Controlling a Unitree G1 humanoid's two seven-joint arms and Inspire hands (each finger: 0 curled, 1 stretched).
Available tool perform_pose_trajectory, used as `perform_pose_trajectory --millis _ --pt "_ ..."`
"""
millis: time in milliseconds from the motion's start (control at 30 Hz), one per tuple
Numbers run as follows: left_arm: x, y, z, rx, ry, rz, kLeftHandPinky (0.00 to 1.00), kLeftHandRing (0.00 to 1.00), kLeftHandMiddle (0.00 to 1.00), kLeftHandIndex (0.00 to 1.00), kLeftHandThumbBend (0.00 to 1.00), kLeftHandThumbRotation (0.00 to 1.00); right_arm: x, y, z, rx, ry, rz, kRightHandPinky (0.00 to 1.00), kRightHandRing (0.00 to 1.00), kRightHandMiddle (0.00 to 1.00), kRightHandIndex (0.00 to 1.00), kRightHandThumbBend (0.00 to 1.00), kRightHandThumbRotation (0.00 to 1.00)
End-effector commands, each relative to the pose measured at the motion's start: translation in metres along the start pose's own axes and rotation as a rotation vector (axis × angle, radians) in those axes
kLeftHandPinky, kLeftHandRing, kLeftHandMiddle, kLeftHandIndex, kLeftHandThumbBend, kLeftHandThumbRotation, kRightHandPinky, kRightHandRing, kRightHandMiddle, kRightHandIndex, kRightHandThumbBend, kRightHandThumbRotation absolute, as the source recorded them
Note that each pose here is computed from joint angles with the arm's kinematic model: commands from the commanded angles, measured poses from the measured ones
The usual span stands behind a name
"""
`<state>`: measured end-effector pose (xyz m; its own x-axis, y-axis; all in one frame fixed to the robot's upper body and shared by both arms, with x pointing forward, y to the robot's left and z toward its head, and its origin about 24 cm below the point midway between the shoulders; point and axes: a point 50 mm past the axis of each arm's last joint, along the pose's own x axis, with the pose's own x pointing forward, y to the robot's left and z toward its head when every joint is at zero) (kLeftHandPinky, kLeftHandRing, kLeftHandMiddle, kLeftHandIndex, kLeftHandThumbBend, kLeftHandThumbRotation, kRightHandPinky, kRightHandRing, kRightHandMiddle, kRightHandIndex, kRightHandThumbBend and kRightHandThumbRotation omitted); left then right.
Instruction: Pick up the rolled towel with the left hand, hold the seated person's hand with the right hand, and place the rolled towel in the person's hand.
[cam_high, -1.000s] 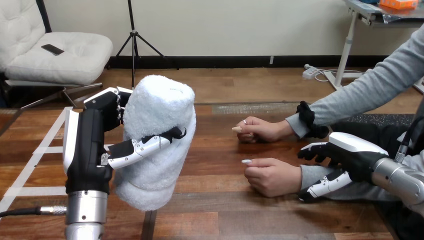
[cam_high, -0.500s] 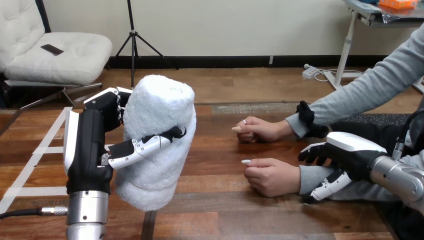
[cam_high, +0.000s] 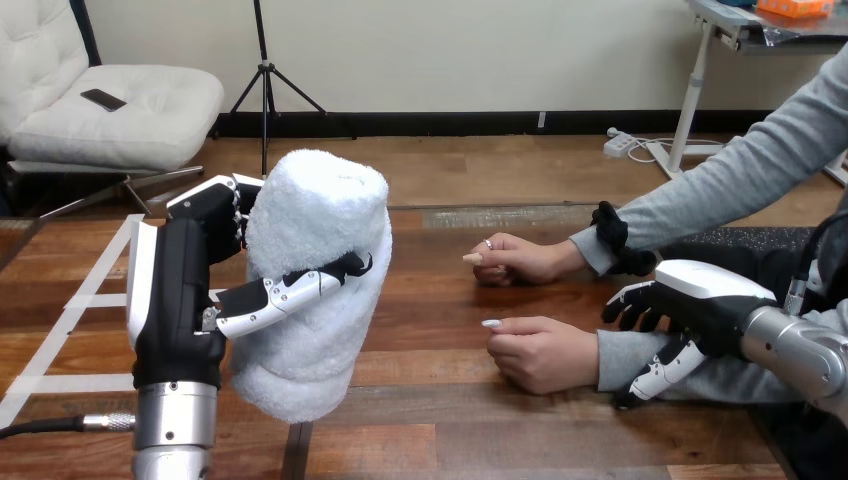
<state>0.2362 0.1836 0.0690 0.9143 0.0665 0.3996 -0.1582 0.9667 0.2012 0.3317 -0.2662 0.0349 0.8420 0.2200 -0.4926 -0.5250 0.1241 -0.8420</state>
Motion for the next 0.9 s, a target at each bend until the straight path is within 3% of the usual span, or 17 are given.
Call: perform_pose_trajectory --millis 0,567,867 --pt "0.0125 0.0025 0.0165 -0.008 -0.093 0.024 0.3 0.34 0.39 0.4 0.66 0.0 0.003 -0.0353 0.0085 -0.04 -0.012 -0.102 0.64 0.74 0.77 0.77 1.0 0.29" --pt "0.0114 0.0029 0.0161 -0.013 -0.098 0.019 0.3 0.35 0.4 0.4 0.66 0.0 0.0057 -0.0349 0.0121 -0.058 -0.015 -0.1 0.63 0.73 0.76 0.76 1.0 0.3" --pt "0.0111 0.003 0.0163 -0.011 -0.105 0.014 0.3 0.35 0.4 0.4 0.65 0.0 0.0076 -0.0327 0.0138 -0.063 -0.012 -0.087 0.59 0.69 0.74 0.74 1.0 0.23"
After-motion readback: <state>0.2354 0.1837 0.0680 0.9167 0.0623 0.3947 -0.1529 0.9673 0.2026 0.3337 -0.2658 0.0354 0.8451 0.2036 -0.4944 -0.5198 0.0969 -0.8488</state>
